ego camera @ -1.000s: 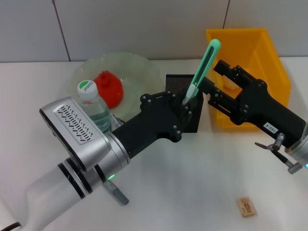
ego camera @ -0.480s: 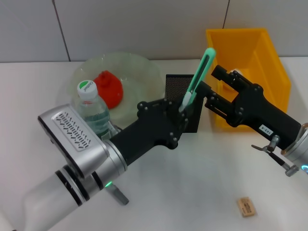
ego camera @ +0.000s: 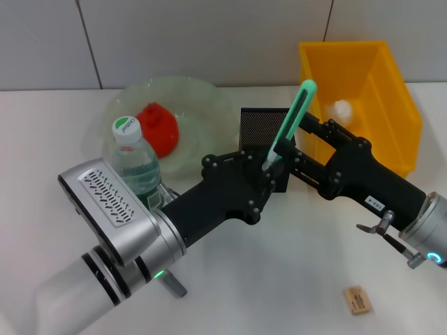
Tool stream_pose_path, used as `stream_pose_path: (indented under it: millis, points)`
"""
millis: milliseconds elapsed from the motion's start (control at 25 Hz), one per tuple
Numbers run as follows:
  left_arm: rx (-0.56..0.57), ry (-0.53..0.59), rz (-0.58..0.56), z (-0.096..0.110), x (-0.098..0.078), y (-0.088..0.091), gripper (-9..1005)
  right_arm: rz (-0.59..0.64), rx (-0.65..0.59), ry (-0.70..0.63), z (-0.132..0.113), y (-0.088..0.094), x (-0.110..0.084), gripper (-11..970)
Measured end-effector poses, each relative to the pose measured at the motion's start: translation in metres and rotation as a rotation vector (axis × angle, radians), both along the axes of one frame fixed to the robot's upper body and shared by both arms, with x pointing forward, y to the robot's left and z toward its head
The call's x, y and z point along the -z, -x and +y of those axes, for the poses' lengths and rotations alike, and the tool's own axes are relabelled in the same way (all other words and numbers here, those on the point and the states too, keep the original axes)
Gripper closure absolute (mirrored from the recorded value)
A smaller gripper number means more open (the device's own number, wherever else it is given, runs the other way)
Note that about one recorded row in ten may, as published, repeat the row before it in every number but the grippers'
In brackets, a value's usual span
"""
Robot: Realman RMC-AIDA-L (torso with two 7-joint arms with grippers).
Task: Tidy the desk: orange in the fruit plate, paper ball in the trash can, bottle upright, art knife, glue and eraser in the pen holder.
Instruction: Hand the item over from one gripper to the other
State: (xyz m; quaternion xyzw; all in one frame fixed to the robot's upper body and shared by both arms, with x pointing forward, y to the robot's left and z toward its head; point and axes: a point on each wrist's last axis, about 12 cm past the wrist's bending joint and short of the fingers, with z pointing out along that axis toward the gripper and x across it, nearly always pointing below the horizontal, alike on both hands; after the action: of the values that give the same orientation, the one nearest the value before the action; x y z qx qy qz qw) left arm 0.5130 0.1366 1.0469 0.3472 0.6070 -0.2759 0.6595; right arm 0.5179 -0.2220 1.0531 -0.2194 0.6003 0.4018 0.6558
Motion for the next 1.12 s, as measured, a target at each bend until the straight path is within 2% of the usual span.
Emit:
stream_pose_path:
  millis: [560, 800, 1120]
  points:
    - [0.001, -0.002, 0.002, 0.0, 0.001, 0.0, 737, 0.006, 0.0, 0.0, 0.009, 0.0, 0.002, 293]
    - [0.002, -0.001, 0.002, 0.0, 0.0, 0.0, 736, -0.002, -0.001, 0.002, 0.012, -0.001, 0.002, 507]
    - [0.002, -0.005, -0.002, 0.0, 0.0, 0.0, 734, -0.002, -0.002, 0.002, 0.012, -0.001, 0.002, 642]
